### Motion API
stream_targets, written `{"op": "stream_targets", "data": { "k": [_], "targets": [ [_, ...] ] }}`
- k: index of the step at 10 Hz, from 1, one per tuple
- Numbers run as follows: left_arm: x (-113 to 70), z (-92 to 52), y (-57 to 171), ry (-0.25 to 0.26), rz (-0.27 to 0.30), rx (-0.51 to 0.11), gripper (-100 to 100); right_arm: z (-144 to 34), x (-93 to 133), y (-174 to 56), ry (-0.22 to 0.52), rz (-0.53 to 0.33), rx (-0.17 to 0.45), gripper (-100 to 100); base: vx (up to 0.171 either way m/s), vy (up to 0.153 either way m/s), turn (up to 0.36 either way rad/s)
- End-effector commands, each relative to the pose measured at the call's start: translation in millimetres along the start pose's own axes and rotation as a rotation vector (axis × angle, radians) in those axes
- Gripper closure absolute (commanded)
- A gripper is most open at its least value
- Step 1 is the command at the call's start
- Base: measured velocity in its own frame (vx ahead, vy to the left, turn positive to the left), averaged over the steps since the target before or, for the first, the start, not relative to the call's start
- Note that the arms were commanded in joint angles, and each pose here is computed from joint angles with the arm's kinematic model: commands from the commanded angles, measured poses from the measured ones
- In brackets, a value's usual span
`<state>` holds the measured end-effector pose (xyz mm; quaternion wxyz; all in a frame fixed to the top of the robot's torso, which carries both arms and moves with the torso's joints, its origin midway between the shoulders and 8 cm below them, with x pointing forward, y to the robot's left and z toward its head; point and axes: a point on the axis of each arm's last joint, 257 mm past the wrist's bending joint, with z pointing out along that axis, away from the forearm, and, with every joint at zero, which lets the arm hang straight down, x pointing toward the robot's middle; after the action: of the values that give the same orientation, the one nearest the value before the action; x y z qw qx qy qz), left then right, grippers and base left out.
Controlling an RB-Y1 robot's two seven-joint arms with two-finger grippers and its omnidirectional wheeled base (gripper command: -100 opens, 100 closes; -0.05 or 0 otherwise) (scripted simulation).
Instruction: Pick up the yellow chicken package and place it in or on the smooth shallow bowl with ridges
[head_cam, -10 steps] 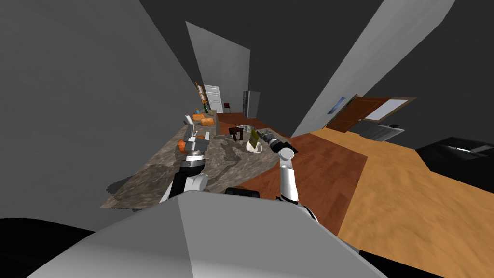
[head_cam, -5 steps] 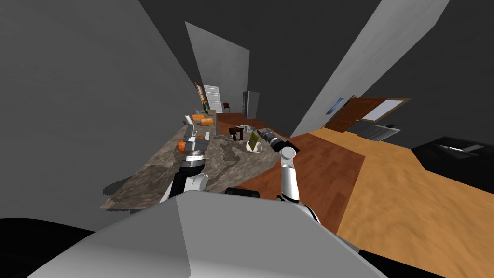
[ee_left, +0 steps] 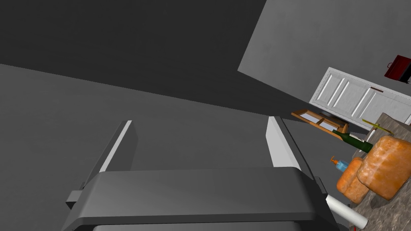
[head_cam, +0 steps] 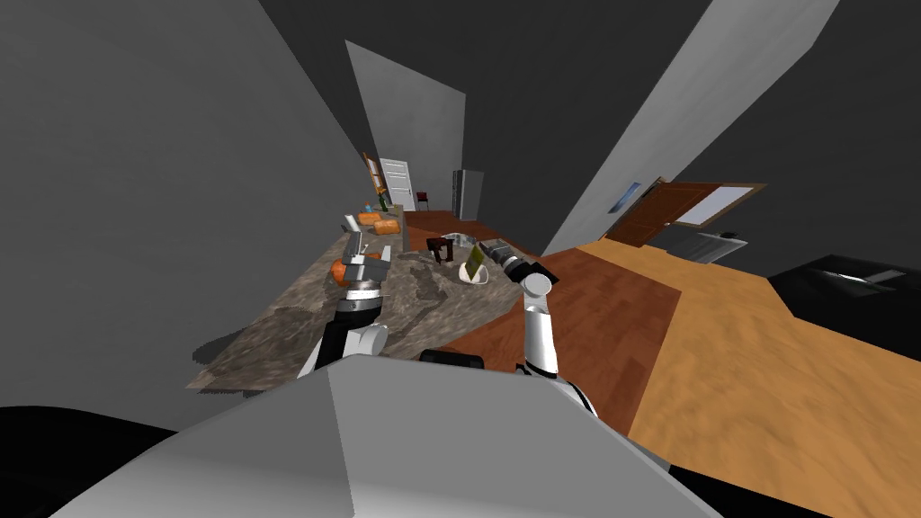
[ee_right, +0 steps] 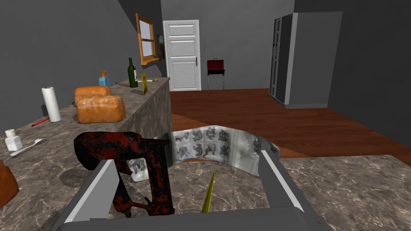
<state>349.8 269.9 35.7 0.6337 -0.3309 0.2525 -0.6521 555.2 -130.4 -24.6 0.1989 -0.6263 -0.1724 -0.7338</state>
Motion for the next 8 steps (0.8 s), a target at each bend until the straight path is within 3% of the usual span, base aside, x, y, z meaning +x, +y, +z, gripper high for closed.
{"op": "stream_targets", "data": {
  "k": [1,7,8],
  "targets": [
    [0.0,0.0,0.0,0.0,0.0,0.0,0,0.3,10.3,8.5,-0.002,-0.003,-0.001,-100,-0.01,0.018,0.028],
    [0.0,0.0,0.0,0.0,0.0,0.0,0,-0.4,50.4,38.5,-0.004,-0.008,-0.013,-100,-0.02,0.04,0.02],
    [0.0,0.0,0.0,0.0,0.0,0.0,0,2.2,47.8,34.5,-0.003,-0.011,-0.012,-100,-0.011,0.019,-0.004]
  ]
}}
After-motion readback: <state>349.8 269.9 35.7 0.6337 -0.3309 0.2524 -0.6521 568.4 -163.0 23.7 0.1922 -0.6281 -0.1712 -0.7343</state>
